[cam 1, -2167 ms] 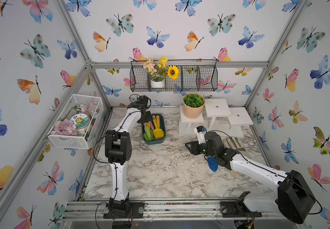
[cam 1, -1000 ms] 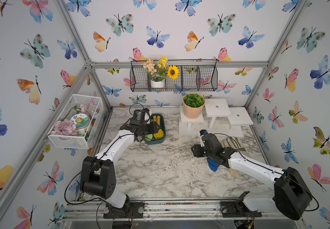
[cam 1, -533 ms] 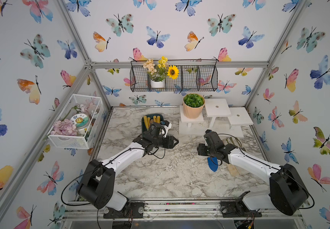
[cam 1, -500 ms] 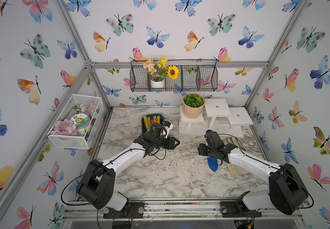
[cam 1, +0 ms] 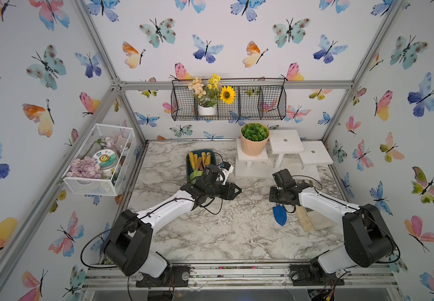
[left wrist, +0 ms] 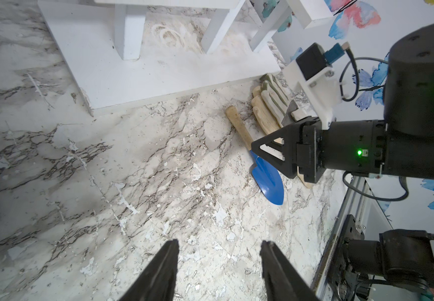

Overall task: Put the shovel into the storage box
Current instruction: Pick up the shovel from the center of the board.

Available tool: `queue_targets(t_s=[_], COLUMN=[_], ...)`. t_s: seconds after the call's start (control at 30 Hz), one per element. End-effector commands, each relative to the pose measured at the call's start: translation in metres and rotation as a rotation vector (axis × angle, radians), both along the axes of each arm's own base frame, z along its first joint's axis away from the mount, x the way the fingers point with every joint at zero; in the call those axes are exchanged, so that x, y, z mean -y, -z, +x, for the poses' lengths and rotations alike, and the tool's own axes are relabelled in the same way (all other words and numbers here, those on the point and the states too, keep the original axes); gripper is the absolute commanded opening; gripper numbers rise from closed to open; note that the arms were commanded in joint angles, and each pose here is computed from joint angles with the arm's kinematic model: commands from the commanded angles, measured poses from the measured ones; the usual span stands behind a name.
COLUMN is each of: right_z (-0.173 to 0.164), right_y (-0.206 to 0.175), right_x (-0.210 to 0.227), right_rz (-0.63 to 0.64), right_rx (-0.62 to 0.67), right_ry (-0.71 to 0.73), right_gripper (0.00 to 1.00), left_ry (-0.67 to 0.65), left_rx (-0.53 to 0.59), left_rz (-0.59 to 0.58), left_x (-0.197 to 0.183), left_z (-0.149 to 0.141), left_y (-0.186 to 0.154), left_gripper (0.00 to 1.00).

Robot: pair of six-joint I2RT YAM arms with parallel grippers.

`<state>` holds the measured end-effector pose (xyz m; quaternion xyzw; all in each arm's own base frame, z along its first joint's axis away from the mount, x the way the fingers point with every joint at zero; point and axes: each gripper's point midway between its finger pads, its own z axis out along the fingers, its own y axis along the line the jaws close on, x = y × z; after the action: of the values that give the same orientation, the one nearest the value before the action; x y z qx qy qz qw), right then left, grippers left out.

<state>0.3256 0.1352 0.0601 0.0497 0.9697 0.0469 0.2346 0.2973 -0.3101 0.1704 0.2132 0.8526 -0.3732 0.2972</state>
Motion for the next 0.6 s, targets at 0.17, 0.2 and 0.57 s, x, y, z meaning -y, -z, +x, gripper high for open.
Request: queue_targets(t_s=[0.17, 0.2, 0.57], right_z=[0.007, 0.007, 0.006], right_y=[0.015, 0.017, 0.033], right_x=[0.015, 0.015, 0.013], right_rz=[-0.083, -0.084, -0.074], right_rx=[-0.034, -0.037, -0.068], right_ry=[0.008, 0.006, -0.011], right_gripper=[0.45, 0.44, 0.38], left_ry=[-0.027, -0.031, -0.041], left_rx=[0.042, 0.041, 0.043], left_rz=[0.008, 0.01, 0.019], left_x=[-0.003, -0.004, -0.005], left_z=[0.005, 0.005, 0.006], left_y=[-0.005, -0.004, -0.002], left_gripper=[0.56, 0.56, 0.56])
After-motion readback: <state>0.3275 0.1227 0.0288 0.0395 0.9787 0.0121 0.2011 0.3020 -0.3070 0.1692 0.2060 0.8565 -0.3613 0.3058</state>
